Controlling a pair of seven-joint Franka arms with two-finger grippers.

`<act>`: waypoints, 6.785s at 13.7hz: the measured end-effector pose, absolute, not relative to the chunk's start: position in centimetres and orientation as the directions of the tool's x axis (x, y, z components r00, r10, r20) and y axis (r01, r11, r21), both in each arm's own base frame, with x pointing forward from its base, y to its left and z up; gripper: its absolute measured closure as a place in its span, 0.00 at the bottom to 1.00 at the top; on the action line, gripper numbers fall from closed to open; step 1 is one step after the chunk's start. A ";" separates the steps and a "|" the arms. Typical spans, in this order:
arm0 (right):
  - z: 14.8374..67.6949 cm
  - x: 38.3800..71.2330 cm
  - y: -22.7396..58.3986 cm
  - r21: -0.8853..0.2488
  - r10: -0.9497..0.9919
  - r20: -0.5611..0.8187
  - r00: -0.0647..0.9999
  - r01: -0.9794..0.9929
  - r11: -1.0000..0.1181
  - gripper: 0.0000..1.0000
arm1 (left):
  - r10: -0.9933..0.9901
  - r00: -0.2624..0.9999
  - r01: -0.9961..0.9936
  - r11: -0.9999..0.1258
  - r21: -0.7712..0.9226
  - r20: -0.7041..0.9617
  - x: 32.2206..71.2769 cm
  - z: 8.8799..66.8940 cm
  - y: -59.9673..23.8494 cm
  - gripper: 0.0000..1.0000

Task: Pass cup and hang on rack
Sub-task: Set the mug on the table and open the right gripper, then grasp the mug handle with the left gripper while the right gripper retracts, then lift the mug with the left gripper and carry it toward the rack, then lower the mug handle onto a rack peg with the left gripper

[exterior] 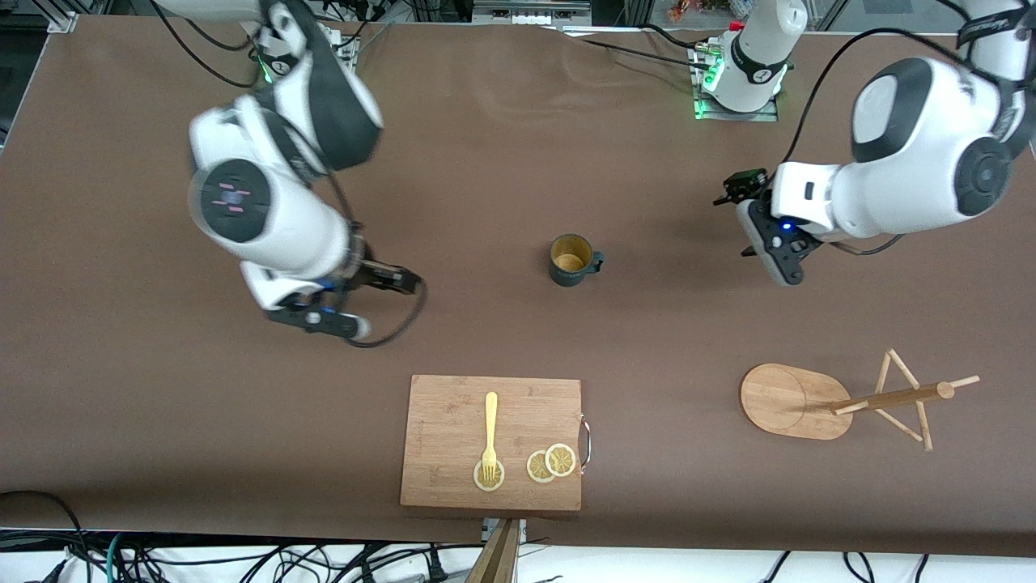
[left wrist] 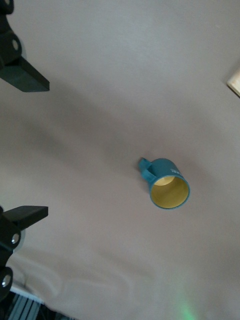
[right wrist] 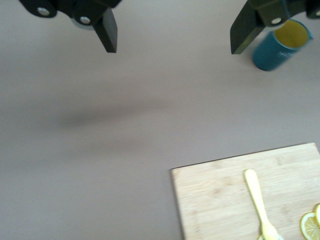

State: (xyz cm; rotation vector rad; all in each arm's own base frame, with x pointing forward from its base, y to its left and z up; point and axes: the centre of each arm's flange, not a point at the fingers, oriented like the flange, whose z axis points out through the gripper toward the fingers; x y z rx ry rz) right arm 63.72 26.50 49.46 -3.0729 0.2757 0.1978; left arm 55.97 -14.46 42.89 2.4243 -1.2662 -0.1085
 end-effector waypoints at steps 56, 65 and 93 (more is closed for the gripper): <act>59.2 56.6 1.4 0.009 -0.109 -0.090 0.990 -0.108 -0.994 0.00 | -0.102 0.591 -0.775 -0.347 0.529 0.800 51.0 26.2 2.7 0.79; 59.3 56.7 1.7 0.009 -0.103 -0.088 0.991 -0.103 -0.995 0.00 | 0.122 0.895 -0.378 -0.299 0.876 0.429 50.2 28.8 11.7 0.79; 59.4 56.7 1.7 0.008 -0.103 -0.085 0.991 -0.102 -0.995 0.00 | 0.208 0.921 0.316 0.094 0.944 -0.329 62.3 24.4 28.0 0.79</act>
